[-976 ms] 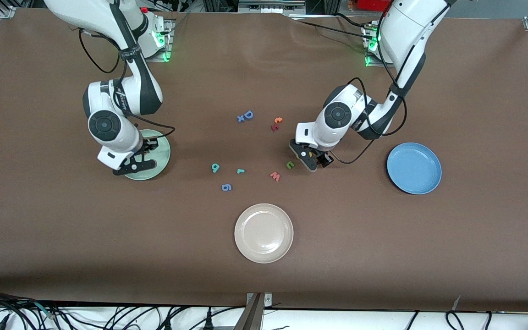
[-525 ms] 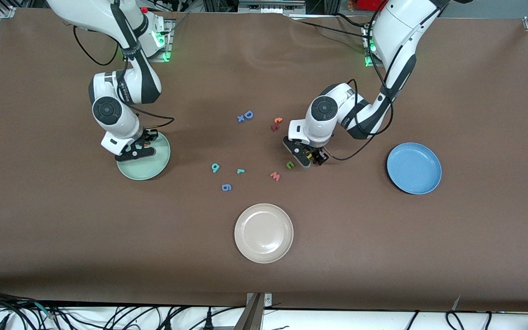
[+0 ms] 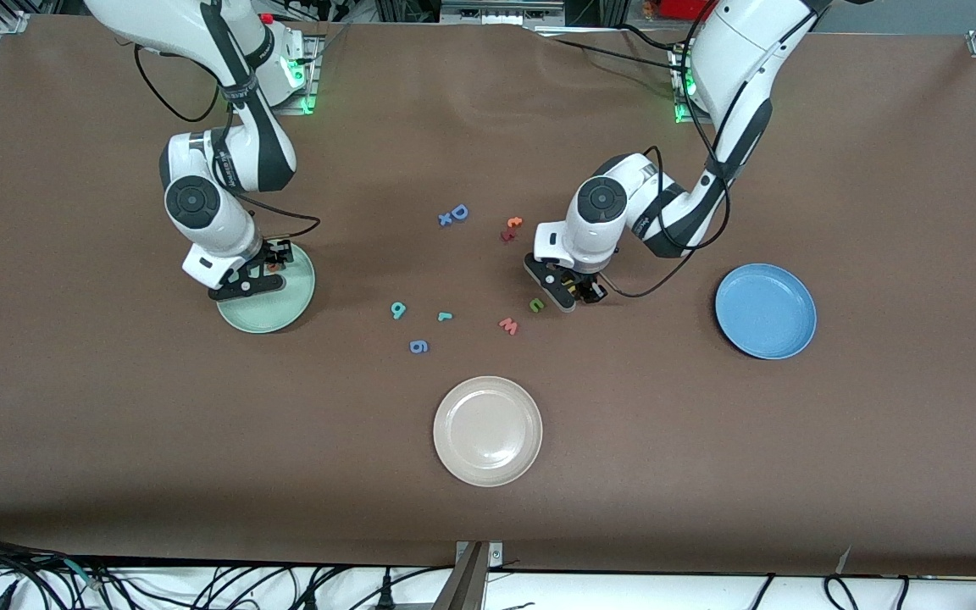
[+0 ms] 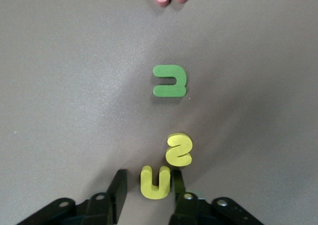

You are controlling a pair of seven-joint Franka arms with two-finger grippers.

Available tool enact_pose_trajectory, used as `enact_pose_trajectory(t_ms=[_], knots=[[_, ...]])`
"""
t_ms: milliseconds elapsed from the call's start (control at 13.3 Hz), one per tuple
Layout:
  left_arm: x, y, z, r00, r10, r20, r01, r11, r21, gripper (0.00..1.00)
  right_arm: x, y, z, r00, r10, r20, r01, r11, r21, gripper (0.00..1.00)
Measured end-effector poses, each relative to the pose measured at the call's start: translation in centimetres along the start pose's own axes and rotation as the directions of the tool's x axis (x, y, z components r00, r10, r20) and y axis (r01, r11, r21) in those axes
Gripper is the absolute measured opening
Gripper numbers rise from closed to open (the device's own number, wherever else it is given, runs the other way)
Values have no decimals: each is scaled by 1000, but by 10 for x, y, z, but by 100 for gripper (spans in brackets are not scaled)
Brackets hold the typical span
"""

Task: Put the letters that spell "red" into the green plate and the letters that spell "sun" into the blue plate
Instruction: 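Drop the e on the green plate while the left gripper carries the u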

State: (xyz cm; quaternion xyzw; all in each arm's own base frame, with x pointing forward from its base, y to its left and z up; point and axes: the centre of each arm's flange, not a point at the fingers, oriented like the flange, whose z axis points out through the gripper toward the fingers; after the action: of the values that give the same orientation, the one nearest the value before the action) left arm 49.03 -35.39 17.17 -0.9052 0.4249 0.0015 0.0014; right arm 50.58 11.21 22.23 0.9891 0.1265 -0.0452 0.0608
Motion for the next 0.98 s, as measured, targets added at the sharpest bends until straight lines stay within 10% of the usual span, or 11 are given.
enact_pose_trajectory(t_ms=[150,976], knots=[[0,0,0,1000,1,-1,-1,1000,0,31,15,-10,-24,1000,12,-26,-12,1000,5,98],[-21,-69,-38,997,-73,36,71,996,53,30,98,-182,-40,951,305,-56,-302,952,51,100]])
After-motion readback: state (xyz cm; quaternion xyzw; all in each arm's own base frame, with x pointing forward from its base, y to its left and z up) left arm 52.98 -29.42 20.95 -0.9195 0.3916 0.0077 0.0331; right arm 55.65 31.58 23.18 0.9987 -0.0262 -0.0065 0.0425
